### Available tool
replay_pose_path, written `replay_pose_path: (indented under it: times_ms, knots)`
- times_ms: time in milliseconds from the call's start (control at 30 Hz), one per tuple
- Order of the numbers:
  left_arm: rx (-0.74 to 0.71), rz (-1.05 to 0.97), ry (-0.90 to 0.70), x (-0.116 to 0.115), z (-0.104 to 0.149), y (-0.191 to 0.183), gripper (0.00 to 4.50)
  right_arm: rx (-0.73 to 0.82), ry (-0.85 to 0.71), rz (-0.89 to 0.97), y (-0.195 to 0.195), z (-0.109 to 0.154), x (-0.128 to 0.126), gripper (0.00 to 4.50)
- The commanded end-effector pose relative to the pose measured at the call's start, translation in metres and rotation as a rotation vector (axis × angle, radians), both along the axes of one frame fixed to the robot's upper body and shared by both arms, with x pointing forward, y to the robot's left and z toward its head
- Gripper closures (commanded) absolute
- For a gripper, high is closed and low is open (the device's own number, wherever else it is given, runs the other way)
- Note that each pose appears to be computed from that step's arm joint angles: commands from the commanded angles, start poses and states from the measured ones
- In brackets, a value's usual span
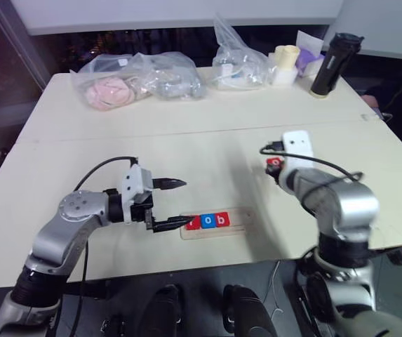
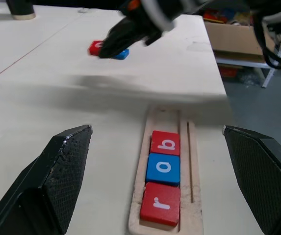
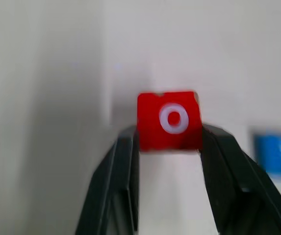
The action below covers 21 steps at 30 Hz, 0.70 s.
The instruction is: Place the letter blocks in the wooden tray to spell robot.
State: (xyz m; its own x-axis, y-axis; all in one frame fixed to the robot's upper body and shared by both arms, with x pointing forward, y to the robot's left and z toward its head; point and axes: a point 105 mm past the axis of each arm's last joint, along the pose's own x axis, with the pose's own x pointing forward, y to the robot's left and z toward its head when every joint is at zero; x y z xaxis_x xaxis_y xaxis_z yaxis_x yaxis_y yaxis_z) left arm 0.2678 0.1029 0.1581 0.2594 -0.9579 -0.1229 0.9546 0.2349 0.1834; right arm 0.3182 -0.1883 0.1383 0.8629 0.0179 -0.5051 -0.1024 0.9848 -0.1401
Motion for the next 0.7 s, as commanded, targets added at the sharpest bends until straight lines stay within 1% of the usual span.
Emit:
replay_pose_path:
  times_ms: [33, 100, 167, 333, 400, 467, 533, 567, 633, 700]
  knots:
    - [-0.005, -0.027, -0.025, -0.002, 0.004, -0.002, 0.00, 0.000, -0.016, 0.064, -0.003, 0.003, -0.028, 3.37]
    - [-0.006, -0.036, -0.024, -0.002, 0.004, -0.003, 0.00, 0.012, -0.008, 0.082, -0.002, -0.002, -0.038, 3.37]
    - [-0.005, -0.040, -0.024, -0.001, 0.004, -0.003, 0.00, 0.006, 0.012, 0.062, -0.007, -0.009, -0.044, 3.37]
    - [-0.004, -0.046, -0.023, 0.000, 0.005, -0.003, 0.00, 0.014, 0.051, 0.001, -0.016, -0.021, -0.050, 3.37]
    - [-0.001, -0.046, -0.024, 0.000, 0.005, -0.002, 0.00, 0.019, 0.062, 0.001, -0.015, -0.025, -0.052, 2.29]
    - [0.000, -0.045, -0.024, 0.000, 0.005, -0.002, 0.00, 0.020, 0.074, 0.001, -0.014, -0.028, -0.053, 1.36]
    - [0.004, -0.040, -0.026, 0.001, 0.005, -0.001, 0.00, 0.024, 0.083, 0.007, -0.014, -0.029, -0.053, 0.26]
    - [0.005, -0.038, -0.027, 0.001, 0.005, 0.000, 0.00, 0.016, 0.091, 0.030, -0.014, -0.029, -0.053, 0.09]
    - [0.005, -0.035, -0.028, 0.001, 0.005, 0.000, 0.00, -0.034, 0.097, 0.120, -0.011, -0.021, -0.054, 0.09]
    - [0.007, -0.032, -0.029, 0.002, 0.006, 0.001, 0.00, -0.147, 0.080, 0.333, -0.004, -0.005, -0.056, 0.09]
